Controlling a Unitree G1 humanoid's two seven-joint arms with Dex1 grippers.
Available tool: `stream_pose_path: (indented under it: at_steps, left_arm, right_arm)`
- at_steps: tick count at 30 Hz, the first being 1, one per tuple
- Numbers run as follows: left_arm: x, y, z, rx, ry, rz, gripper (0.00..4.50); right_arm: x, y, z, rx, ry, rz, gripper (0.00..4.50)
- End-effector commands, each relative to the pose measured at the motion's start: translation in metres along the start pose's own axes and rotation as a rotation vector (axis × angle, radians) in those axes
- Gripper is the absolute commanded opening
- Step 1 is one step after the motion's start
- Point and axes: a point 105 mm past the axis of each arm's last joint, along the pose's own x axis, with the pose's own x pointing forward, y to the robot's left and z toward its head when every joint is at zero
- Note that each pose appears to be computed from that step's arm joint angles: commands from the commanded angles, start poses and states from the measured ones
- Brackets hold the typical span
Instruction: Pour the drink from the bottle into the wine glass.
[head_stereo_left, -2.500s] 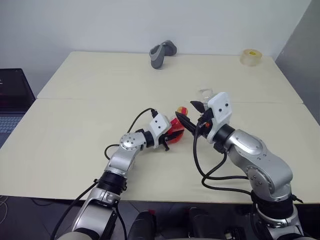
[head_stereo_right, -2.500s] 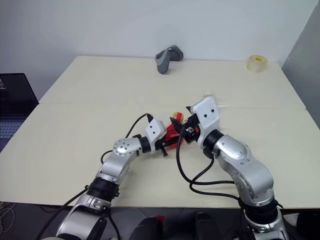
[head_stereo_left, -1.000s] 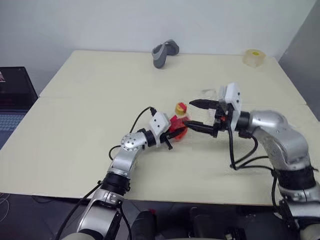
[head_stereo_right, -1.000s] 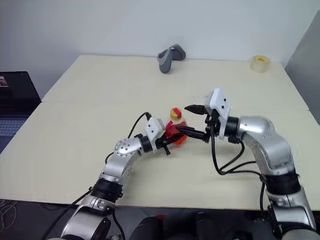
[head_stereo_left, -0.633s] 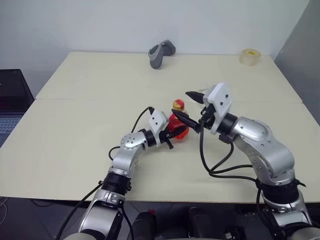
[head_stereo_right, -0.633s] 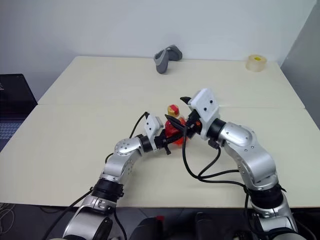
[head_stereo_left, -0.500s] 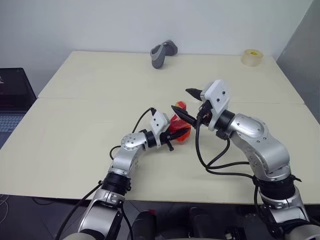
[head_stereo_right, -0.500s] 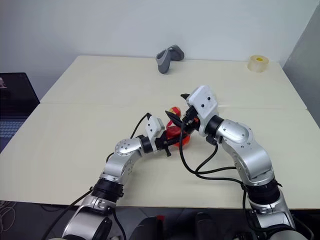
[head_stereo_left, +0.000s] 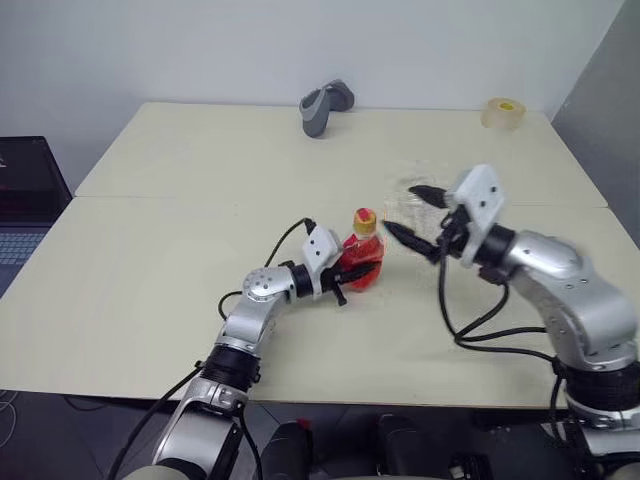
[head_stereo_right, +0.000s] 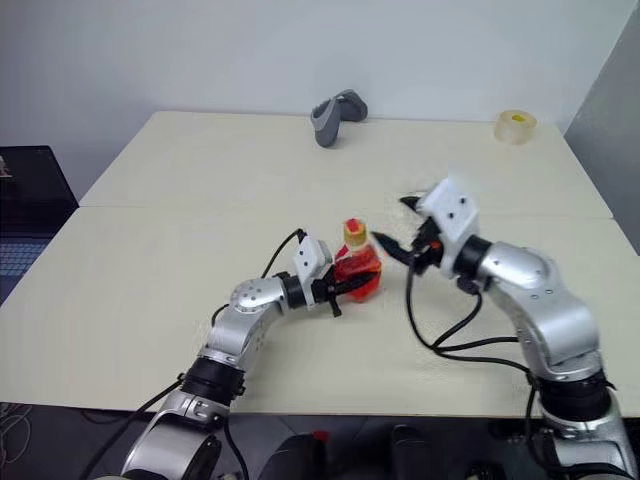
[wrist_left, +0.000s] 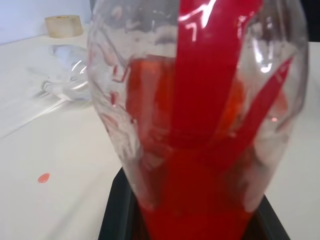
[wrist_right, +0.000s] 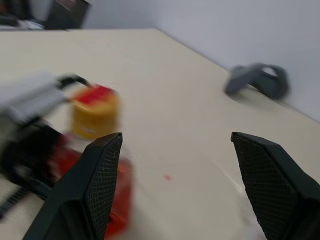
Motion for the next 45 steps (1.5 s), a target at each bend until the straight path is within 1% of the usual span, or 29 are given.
stream_pose_path:
  at_steps: [1,3,5,10,13,16,20,22,24,29,38,41,45]
  left_arm:
    - [0.002,-0.001,0.021,0.050,-0.075,-0.008,0.77]
    - [0.002,-0.001,0.021,0.052,-0.073,-0.010,0.77]
    - [0.003,-0.001,0.021,0.055,-0.073,-0.012,0.77]
    - [0.004,-0.002,0.022,0.059,-0.071,-0.019,0.77]
    - [0.004,-0.003,0.022,0.060,-0.070,-0.021,0.77]
    - [0.004,-0.003,0.022,0.062,-0.068,-0.022,0.77]
    - [0.004,-0.003,0.021,0.063,-0.067,-0.020,0.77]
    - [0.003,-0.003,0.021,0.062,-0.066,-0.019,0.77]
    - [0.003,-0.003,0.020,0.062,-0.064,-0.020,0.77]
    - [0.002,-0.004,0.019,0.063,-0.061,-0.022,0.77]
    - [0.000,-0.004,0.018,0.065,-0.058,-0.023,0.77]
    - [0.000,-0.004,0.018,0.066,-0.057,-0.024,0.77]
    - [0.001,-0.004,0.018,0.067,-0.056,-0.026,0.77]
  right_arm:
    - [-0.004,0.008,0.011,-0.012,-0.034,0.054,3.69]
    - [-0.002,0.035,0.019,0.005,-0.064,0.173,3.69]
    - [0.003,0.052,0.027,0.007,-0.093,0.221,3.69]
    - [0.026,0.062,0.037,0.003,-0.137,0.192,3.69]
    - [0.035,0.060,0.040,-0.006,-0.144,0.162,3.69]
    - [0.042,0.051,0.040,-0.011,-0.146,0.105,3.69]
    - [0.042,0.036,0.036,0.003,-0.133,0.043,3.69]
    - [0.038,0.030,0.033,0.010,-0.122,0.027,3.69]
    - [0.027,0.019,0.024,0.028,-0.086,0.012,3.69]
    - [0.006,0.010,0.013,0.059,-0.037,0.030,3.69]
    - [-0.017,0.021,0.002,0.087,0.036,0.159,3.69]
    - [-0.014,0.032,0.013,0.110,-0.005,0.205,3.69]
    - [-0.001,0.042,0.022,0.135,-0.050,0.200,3.69]
